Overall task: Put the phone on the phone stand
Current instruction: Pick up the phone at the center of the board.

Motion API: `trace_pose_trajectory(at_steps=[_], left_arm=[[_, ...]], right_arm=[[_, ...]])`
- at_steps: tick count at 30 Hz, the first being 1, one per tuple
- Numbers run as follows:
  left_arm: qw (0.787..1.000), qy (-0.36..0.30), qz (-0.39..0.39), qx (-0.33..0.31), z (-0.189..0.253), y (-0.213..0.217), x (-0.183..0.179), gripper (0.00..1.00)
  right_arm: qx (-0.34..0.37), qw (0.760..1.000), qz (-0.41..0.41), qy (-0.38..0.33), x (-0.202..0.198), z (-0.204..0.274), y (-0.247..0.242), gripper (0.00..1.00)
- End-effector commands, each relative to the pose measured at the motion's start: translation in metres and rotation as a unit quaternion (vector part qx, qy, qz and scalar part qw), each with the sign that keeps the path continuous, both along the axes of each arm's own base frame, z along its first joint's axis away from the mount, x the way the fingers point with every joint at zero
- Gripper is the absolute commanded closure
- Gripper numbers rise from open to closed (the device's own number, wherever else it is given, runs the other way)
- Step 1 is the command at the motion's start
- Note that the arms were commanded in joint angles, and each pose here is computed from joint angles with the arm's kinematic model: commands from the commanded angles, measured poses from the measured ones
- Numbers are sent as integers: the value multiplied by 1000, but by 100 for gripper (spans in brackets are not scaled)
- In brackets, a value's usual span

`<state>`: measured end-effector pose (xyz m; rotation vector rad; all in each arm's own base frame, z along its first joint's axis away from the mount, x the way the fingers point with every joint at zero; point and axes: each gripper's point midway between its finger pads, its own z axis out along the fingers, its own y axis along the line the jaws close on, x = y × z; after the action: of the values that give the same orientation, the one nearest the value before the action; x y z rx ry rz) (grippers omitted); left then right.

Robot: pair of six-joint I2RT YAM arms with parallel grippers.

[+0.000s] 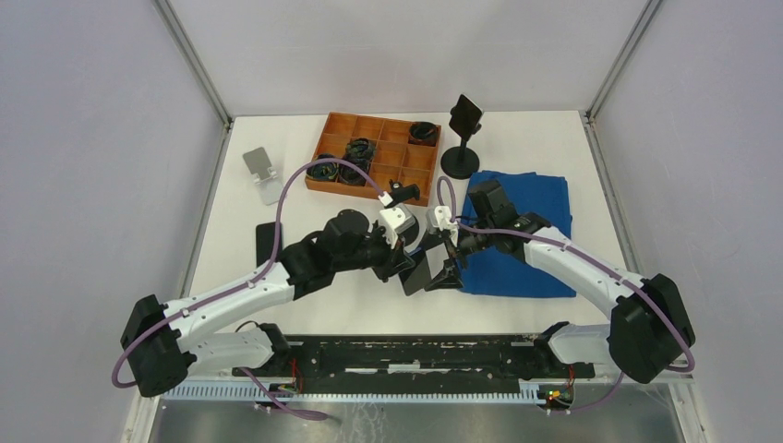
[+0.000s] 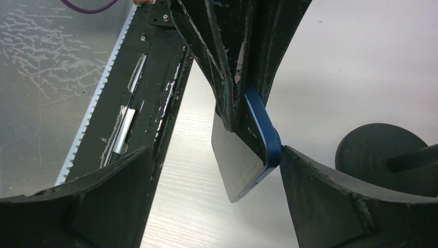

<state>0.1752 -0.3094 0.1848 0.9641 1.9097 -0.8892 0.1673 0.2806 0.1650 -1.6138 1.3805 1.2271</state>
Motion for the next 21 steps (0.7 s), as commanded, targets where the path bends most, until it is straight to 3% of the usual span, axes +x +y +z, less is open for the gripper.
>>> trace_pose_trajectory(at_steps=[1,6,12,21], left_arm=[[996,-59,-45,-54,49,-19,1,98],[994,-71,-58,-62,60,-21,-1,98],[992,-83,-66,-69,73,-24,-1,98],[987,-92,-117,-58,94,-34,-7,98]], right_arm=[[11,1000,7,16,1,0,4,7],[9,1000,8,19,1,-2,4,10],[10,1000,10,23,0,-2,4,21],[34,998,50,5,-13,12,2,24]])
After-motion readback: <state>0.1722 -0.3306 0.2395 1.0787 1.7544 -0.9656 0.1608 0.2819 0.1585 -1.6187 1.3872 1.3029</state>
